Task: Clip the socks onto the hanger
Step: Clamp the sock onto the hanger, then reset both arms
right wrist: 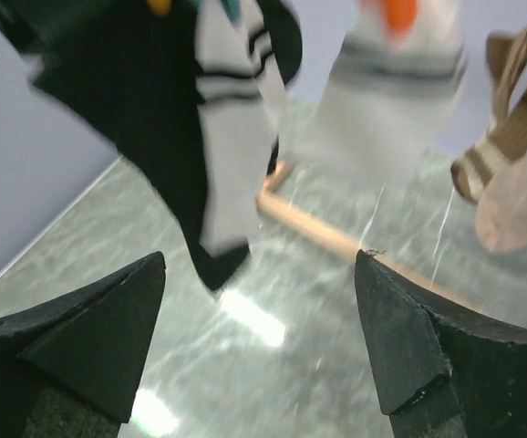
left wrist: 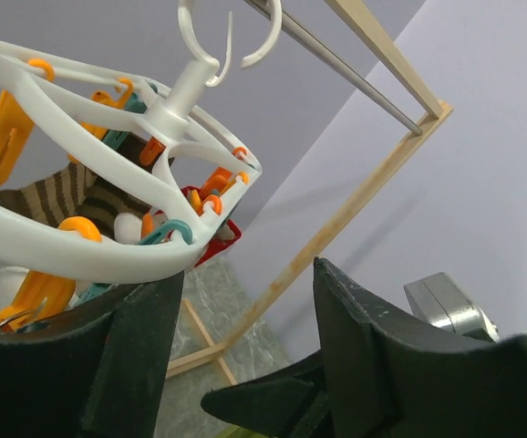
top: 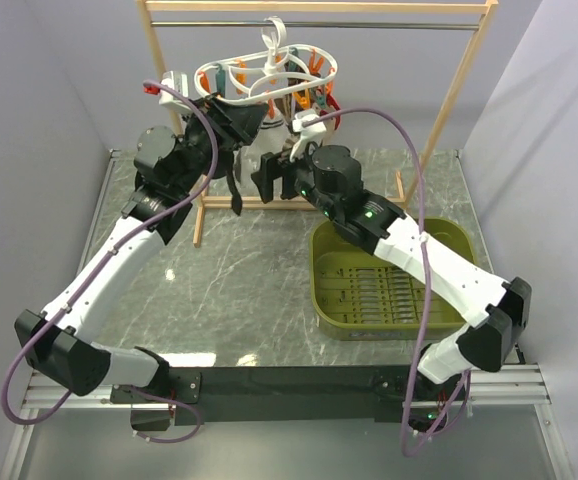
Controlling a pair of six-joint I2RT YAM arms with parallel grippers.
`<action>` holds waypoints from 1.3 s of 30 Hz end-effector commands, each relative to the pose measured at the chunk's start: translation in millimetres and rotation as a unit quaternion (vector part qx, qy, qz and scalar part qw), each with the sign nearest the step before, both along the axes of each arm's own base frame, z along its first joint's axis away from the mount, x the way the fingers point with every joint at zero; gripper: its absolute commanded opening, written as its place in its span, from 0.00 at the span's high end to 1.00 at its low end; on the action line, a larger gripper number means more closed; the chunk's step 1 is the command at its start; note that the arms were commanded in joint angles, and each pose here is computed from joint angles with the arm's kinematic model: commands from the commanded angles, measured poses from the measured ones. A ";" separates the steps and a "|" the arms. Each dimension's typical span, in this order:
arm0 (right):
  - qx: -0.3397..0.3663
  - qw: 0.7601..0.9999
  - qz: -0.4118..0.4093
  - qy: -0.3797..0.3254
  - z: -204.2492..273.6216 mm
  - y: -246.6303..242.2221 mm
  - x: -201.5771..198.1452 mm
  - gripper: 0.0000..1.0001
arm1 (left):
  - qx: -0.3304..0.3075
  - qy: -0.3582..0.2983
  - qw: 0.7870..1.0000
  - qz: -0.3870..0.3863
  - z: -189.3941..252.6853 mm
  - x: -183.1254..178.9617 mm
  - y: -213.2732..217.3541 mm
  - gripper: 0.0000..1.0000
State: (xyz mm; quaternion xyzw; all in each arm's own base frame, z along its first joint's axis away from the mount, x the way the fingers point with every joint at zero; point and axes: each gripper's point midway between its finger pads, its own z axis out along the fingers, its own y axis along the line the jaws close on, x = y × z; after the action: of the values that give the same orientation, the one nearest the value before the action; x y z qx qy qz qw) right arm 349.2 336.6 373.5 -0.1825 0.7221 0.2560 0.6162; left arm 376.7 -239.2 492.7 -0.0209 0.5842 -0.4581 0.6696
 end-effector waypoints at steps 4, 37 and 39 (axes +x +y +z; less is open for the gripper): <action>0.037 0.996 -0.023 0.079 8.5 -54.4 -31.3 0.09 | 0.032 -0.012 0.999 -0.007 14.5 -25.5 7.6 0.28; 0.201 0.950 -0.200 0.131 -116.1 -216.5 -125.7 0.06 | 0.050 0.322 0.936 0.135 -220.3 -139.0 128.8 0.04; 0.179 0.954 -0.203 0.131 -117.8 -219.7 -127.3 0.06 | 0.053 0.321 0.936 0.134 -220.9 -139.0 128.5 0.05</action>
State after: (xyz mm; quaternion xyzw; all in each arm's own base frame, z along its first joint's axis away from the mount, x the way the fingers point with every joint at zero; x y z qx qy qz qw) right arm 216.6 125.4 232.8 0.1023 0.7853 0.2755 0.5449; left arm 234.4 -113.1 272.4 -0.1948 0.7886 -0.3015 0.4992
